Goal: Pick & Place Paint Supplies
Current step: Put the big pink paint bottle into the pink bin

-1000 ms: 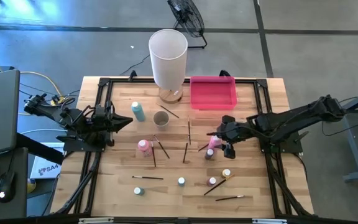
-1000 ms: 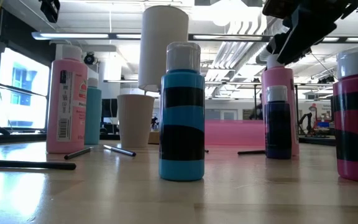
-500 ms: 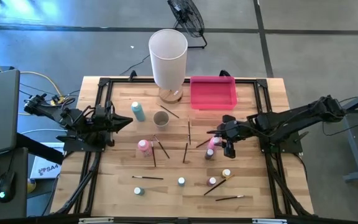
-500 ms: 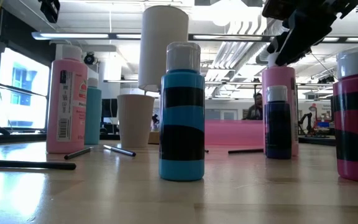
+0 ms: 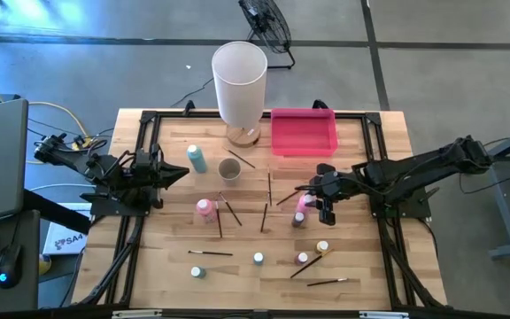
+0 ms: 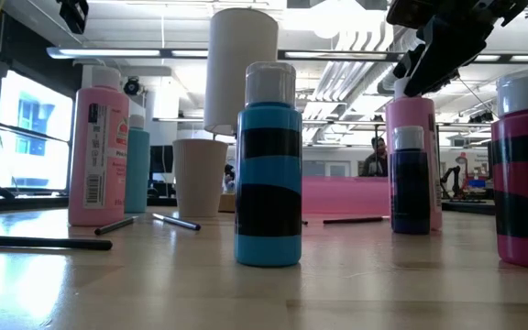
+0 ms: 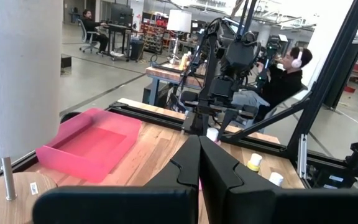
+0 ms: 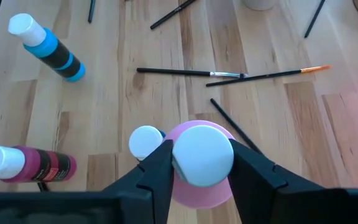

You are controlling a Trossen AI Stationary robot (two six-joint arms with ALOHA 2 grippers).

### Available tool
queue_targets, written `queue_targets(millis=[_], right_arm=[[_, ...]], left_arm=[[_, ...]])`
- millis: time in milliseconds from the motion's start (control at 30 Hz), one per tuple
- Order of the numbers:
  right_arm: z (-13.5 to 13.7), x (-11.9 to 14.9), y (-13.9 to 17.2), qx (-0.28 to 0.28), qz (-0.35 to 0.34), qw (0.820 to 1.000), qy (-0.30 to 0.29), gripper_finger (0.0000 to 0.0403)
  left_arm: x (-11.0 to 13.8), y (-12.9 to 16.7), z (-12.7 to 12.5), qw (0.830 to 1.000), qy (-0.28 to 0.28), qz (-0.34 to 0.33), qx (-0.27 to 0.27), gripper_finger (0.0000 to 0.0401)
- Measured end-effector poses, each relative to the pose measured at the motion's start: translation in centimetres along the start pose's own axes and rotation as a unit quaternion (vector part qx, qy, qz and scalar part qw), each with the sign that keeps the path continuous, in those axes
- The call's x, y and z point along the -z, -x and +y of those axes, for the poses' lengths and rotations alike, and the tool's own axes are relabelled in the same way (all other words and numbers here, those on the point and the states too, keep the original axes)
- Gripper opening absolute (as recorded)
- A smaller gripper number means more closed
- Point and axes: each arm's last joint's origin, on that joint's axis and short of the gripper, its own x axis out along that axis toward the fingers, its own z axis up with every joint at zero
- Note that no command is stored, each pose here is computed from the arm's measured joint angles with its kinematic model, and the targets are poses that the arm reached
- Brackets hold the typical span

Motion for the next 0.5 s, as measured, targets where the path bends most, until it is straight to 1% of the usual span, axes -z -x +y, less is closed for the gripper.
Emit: queue_targets(millis=[167,333,500], right_arm=[[0.0,0.0,0.0,0.0,0.0,1.0,-0.001,0.0123],[0.0,0.0,0.01,-0.001,0.0,1.0,-0.021,0.0124],[-0.02,0.02,0.26,-0.003,-0.002,1.0,-0.025,0.0119]], left_arm=[[0.0,0.0,0.0,1.0,0.0,0.0,0.0,0.0],[0.0,0.0,0.0,1.0,0.0,0.0,0.0,0.0],[0.0,0.0,0.0,1.0,0.0,0.0,0.0,0.0]])
